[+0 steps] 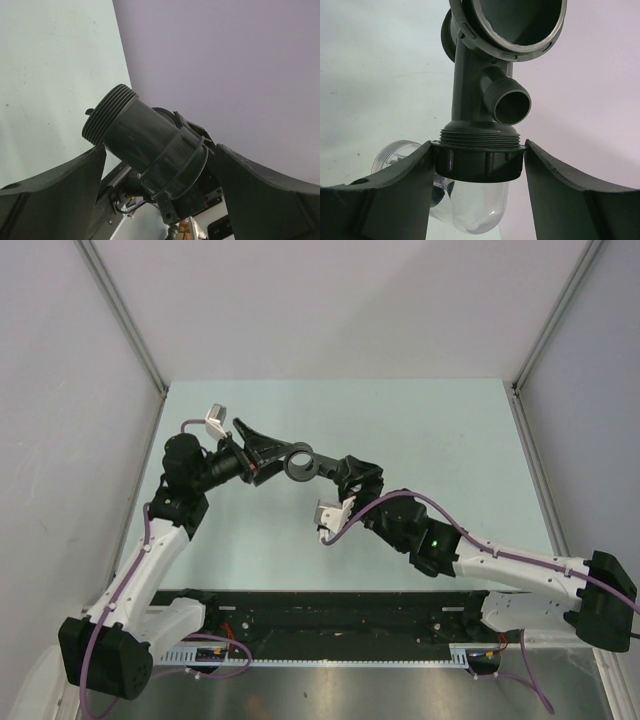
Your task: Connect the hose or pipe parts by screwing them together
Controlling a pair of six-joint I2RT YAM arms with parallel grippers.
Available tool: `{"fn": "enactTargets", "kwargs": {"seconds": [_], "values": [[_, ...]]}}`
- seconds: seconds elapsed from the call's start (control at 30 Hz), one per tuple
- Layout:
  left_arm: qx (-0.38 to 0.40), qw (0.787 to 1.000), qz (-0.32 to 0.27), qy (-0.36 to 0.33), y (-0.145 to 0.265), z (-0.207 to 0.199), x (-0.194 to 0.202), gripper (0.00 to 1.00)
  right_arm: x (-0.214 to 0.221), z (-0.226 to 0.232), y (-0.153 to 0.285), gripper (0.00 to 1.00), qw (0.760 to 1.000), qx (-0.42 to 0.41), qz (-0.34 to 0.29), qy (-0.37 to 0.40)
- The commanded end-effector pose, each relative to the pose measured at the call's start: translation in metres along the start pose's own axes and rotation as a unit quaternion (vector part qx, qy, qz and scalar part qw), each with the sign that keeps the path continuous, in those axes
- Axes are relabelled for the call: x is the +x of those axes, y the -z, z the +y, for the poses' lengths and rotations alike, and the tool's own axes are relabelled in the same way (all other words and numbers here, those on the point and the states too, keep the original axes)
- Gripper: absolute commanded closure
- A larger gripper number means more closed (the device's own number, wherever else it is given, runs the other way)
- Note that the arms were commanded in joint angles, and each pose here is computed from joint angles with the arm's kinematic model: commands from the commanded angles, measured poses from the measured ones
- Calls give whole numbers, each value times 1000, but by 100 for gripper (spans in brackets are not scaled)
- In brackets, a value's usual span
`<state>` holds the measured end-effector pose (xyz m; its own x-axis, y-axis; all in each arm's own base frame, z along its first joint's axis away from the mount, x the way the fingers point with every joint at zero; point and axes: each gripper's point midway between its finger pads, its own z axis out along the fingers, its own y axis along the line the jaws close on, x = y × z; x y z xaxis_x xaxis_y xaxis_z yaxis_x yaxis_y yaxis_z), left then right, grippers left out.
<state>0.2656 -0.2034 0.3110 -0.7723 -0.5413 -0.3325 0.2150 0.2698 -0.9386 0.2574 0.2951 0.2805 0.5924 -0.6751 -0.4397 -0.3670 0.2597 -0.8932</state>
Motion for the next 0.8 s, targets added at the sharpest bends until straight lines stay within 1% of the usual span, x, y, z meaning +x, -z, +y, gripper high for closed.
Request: {"fn": "enactTargets", "kwargs": {"seconds": [0.0,0.1,0.27,0.33,0.37,0.43,0.53,0.57,0.63,0.67,0.73,0.77], "values": [[13,999,7,31,1,-8,2,6,-26,-50,4,100,996,85,-17,8],[15,999,18,46,0,-9,4,7,-28,-45,1,100,996,84,-12,24],[6,996,43,77,-2,3,14,7,-32,-39,-5,100,994,90,-3,54],[5,996,43,76,-1,5,16,7,-36,-41,-6,100,992,111,-4,57],[4,997,43,71,-1,7,16,8,-35,-41,-6,100,991,111,3,71],[7,997,42,57,0,6,17,12,-35,-36,-10,100,991,109,5,72],[19,999,33,21,1,1,14,25,-38,-33,-10,100,994,103,-8,46],[21,999,28,1,2,1,13,35,-40,-31,-11,100,994,97,-16,40],[27,999,13,-29,4,-2,9,44,-40,-29,-9,100,996,90,-24,10],[24,998,-1,-56,4,2,6,52,-39,-28,-9,100,996,84,-31,-3],[43,993,-21,-107,7,-4,2,55,-38,-23,-7,100,996,65,-41,-37],[45,992,-25,-115,7,2,4,59,-38,-23,-8,100,996,56,-50,-47]]}}
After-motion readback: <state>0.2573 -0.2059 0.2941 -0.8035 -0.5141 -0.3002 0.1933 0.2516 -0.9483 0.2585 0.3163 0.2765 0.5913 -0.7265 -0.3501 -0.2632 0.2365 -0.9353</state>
